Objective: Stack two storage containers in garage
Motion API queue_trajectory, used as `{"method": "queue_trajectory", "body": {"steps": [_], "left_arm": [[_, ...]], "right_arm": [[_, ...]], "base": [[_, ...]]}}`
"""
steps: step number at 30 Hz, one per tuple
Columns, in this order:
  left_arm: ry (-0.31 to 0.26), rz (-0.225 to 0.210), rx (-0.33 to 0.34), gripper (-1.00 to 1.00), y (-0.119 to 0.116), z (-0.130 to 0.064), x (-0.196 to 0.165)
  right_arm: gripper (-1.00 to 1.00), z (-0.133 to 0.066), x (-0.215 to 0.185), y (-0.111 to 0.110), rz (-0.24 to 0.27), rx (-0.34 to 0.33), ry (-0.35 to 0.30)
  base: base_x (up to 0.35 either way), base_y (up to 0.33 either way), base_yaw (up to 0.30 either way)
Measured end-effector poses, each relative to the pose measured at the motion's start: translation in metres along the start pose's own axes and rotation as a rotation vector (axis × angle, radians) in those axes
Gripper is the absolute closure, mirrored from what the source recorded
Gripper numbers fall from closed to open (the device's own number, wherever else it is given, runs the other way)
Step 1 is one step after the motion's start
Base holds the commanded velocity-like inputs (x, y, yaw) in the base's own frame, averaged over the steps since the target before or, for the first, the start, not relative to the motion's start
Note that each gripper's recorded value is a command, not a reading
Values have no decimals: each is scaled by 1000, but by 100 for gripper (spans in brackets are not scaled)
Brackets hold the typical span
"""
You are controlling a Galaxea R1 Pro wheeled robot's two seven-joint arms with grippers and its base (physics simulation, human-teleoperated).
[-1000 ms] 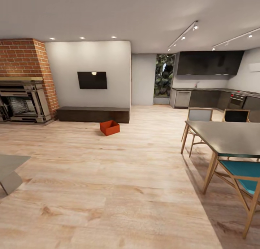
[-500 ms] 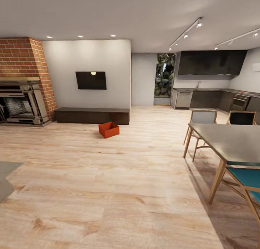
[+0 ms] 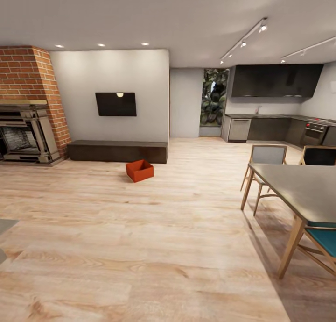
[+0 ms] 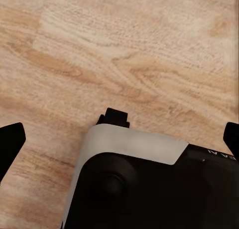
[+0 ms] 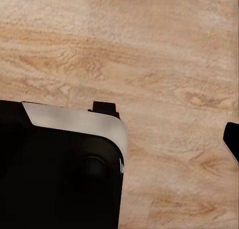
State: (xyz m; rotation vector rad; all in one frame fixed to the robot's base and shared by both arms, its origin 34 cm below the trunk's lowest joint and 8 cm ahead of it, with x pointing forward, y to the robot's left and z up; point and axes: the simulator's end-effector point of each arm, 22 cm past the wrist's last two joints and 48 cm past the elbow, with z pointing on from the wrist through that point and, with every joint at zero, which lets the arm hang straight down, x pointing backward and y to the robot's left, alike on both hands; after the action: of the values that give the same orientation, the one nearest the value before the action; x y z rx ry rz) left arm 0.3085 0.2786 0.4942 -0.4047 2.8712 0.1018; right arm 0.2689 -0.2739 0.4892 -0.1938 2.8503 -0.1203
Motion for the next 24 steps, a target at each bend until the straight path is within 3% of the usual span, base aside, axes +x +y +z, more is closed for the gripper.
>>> {"method": "queue_trajectory", "body": {"steps": [24], "left_arm": [[-1,3,-1,-100,1,0,0]], "right_arm": [[-100,0,0,0,0,0,0]], "base": [[321,0,0]]}}
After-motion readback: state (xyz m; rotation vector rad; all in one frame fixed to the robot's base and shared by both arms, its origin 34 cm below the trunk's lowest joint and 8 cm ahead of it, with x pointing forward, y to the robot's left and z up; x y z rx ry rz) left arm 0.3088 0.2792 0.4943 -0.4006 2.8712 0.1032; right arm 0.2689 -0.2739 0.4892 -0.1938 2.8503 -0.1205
